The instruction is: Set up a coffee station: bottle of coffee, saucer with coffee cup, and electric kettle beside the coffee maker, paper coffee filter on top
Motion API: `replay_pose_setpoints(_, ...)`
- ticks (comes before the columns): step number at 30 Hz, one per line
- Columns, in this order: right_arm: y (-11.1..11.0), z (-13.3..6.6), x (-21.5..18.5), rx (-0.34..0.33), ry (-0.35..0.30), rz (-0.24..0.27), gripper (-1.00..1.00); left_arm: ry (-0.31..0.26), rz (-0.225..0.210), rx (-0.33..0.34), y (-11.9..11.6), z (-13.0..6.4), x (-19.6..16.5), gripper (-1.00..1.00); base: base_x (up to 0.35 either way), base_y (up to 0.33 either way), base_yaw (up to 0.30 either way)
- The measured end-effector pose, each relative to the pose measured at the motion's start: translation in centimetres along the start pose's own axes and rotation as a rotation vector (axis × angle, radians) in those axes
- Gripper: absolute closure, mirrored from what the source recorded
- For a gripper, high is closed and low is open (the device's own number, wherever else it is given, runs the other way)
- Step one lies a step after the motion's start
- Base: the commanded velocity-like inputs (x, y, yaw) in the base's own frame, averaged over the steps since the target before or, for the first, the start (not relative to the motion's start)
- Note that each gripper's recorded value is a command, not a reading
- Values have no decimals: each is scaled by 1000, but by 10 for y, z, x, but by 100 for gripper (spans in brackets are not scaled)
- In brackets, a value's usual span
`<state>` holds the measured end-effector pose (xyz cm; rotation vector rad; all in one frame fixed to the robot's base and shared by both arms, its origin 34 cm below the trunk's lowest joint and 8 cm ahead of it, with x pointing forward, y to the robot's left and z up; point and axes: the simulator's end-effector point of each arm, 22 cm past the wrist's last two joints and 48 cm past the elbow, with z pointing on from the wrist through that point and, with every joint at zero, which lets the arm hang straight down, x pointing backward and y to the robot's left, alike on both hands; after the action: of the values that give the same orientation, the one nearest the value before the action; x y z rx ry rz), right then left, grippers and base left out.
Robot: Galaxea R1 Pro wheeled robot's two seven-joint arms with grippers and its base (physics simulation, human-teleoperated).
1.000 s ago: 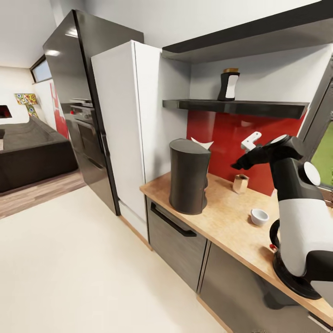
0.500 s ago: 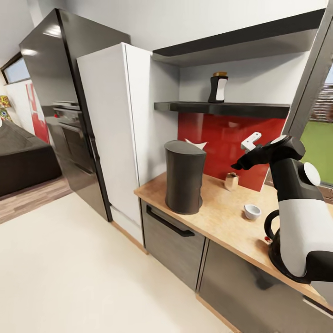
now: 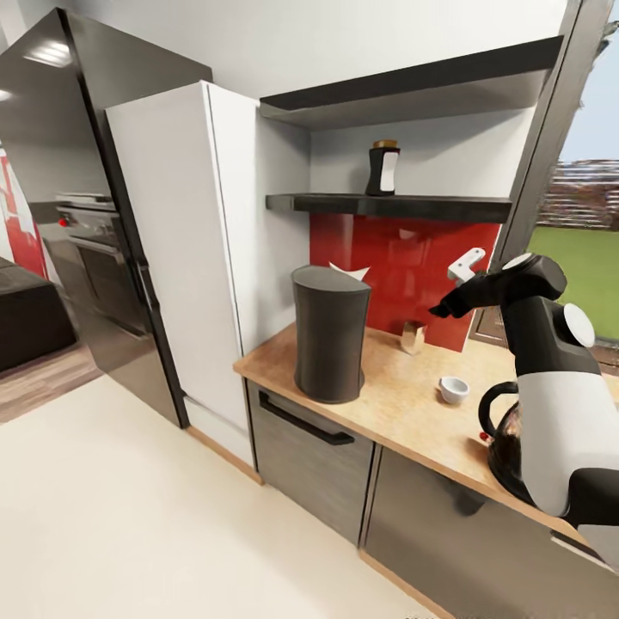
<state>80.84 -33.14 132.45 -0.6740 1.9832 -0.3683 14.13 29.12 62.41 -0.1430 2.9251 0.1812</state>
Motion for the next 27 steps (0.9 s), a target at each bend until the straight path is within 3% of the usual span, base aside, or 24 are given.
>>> replay_pose_setpoints(12, -2, -7, -4, 6, -8, -1, -100, -10, 0, -5, 4, 1, -4, -100, 67, 240, -207)
replay_pose_setpoints(17, -2, -7, -4, 7, -9, -1, -100, -10, 0, -6, 5, 1, -4, -100, 61, 192, -30)
replay_pose_setpoints(27, -2, -7, -5, 6, -12, -1, -100, -11, 2, -7, 6, 1, -5, -100, 3, 18, -1)
